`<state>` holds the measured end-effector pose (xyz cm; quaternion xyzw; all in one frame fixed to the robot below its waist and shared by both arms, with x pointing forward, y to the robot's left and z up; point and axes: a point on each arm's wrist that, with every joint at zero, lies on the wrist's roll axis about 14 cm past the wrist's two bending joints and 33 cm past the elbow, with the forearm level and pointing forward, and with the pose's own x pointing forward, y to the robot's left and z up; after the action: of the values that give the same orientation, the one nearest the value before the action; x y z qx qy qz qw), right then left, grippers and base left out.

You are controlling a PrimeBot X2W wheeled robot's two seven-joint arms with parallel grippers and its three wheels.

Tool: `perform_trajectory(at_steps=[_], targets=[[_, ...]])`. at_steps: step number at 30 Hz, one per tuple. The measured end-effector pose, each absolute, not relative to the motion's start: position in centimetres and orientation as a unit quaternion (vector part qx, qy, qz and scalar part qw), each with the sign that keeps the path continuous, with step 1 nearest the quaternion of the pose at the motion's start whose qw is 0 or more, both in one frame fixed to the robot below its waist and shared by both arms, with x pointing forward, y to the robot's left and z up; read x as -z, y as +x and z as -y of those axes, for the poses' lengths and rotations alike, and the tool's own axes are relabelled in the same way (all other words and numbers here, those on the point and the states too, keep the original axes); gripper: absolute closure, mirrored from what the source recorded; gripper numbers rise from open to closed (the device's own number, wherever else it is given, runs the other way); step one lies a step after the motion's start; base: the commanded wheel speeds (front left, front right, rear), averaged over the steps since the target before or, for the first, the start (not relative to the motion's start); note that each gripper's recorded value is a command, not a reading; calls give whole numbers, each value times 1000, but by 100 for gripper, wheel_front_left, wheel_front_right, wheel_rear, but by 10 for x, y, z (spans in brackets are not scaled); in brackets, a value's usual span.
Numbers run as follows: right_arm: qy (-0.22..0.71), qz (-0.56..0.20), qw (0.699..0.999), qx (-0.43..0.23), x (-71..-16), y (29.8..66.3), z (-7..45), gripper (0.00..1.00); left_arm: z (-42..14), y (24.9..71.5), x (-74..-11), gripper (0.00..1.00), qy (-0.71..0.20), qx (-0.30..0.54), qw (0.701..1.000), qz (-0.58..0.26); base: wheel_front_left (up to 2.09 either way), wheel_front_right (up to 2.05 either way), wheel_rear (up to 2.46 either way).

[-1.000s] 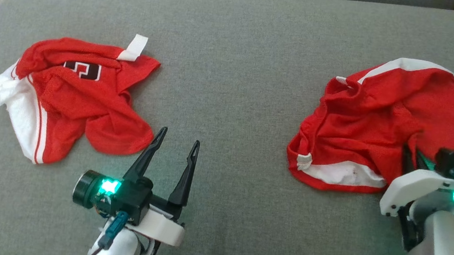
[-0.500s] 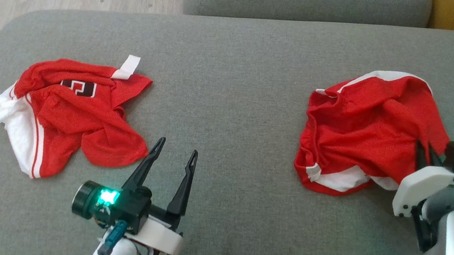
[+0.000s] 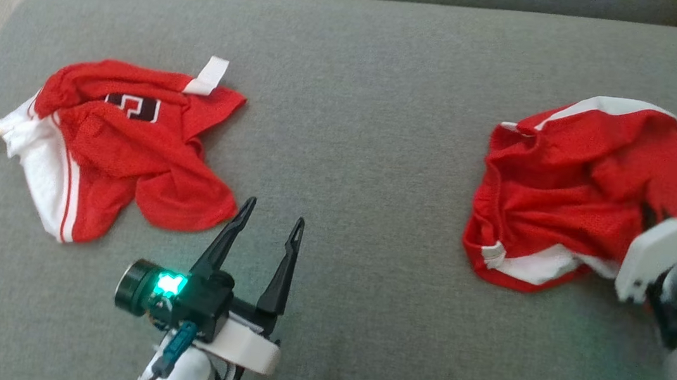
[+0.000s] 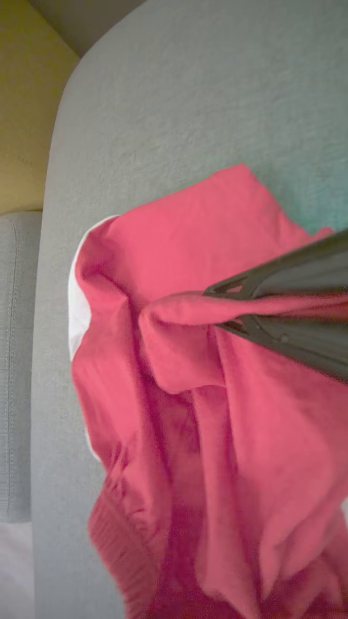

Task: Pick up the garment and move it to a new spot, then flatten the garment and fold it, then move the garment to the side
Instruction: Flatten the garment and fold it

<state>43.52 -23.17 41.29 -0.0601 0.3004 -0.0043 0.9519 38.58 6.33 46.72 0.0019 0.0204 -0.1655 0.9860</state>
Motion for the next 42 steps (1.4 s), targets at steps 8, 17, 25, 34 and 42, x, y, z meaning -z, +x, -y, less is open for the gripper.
perform_trajectory(at_steps=[8, 17, 25, 34, 42], targets=[[-24, -355, 934, 3, -404, 468, 233, 100, -75, 394, -461, 0, 4, 150, 988, -29, 0, 0, 0], [-67, -293, 953, 37, -432, 507, 265, 0, -79, 398, -458, 0, -1, 144, 989, -33, 0, 0, 0], [-79, -125, 989, 18, -484, 517, 246, 0, -65, 403, -470, 0, -2, 162, 987, -15, 0, 0, 0], [-32, -41, 999, -6, -481, 456, 209, 0, -45, 403, -485, 0, -4, 189, 982, 7, 0, 0, 0], [0, -52, 997, -53, -457, 403, 170, 0, -41, 394, -483, 0, -3, 195, 981, 4, 0, 0, 0]])
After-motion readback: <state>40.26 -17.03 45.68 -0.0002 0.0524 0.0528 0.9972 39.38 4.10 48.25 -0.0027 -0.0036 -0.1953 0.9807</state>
